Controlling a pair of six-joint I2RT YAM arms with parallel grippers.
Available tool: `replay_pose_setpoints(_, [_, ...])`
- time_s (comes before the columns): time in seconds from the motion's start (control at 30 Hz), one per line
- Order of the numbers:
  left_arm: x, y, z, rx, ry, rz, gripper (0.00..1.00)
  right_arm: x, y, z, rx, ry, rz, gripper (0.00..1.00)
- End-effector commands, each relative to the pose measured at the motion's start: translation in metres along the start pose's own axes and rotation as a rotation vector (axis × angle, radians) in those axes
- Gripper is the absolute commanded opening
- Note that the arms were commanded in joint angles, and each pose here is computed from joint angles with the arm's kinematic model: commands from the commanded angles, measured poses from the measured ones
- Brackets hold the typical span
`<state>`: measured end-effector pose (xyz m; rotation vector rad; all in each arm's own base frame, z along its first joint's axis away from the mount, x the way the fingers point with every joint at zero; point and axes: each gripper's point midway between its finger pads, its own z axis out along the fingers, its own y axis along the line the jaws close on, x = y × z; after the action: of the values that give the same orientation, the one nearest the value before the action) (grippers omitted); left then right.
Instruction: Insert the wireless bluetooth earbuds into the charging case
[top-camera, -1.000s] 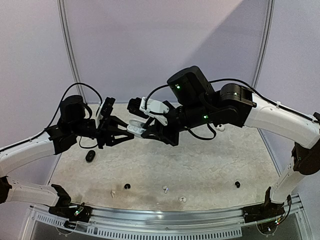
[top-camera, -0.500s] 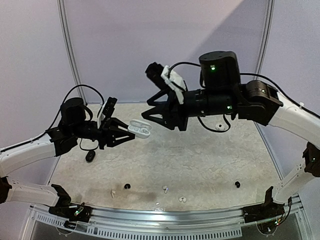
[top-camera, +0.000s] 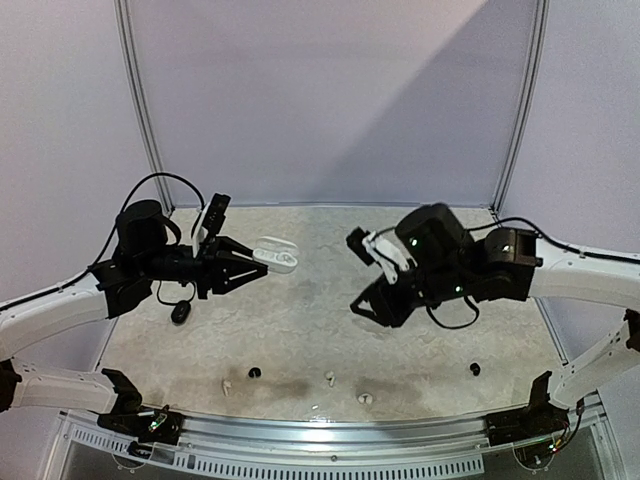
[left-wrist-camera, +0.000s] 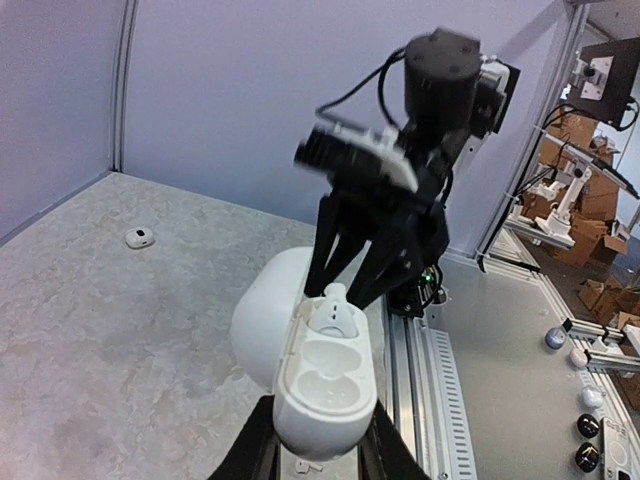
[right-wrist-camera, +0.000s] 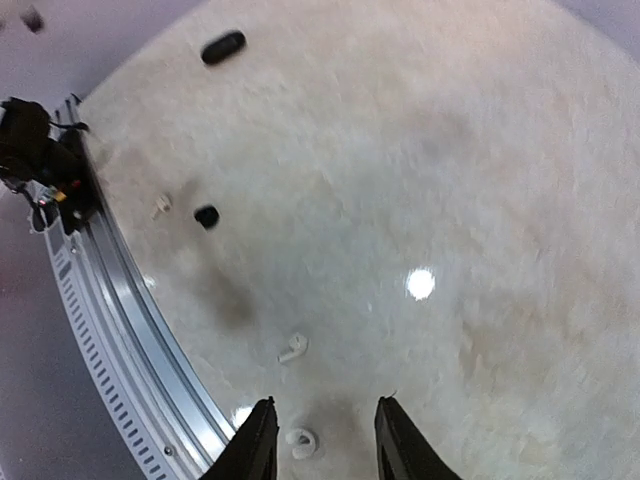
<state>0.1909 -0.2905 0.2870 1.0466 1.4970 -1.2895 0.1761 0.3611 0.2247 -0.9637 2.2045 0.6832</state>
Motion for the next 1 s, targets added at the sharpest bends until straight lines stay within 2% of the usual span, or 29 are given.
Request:
replay_pose_setpoints(0.0, [0.0, 0.001, -0.005, -0.021, -0.007, 0.0, 0.0, 0.066, -0.014, 0.031, 0.035, 0.189, 0.114, 0.3])
replay_pose_setpoints(0.33, [-0.002, -0.001, -0.008, -0.023, -0.007, 0.02, 0.0, 0.143, -0.01, 0.081, -0.024, 0.481, 0.088, 0.27])
replay_pose_setpoints(0.57, [-0.002, -0.001, -0.008, -0.021, -0.009, 0.031, 0.0, 0.168, -0.004, 0.09, -0.064, 0.549, 0.075, 0.29])
replay_pose_setpoints(0.97, [-0.003, 0.001, -0.009, -0.029, -0.01, 0.038, 0.0, 0.194, -0.005, 0.098, -0.075, 0.631, 0.064, 0.22])
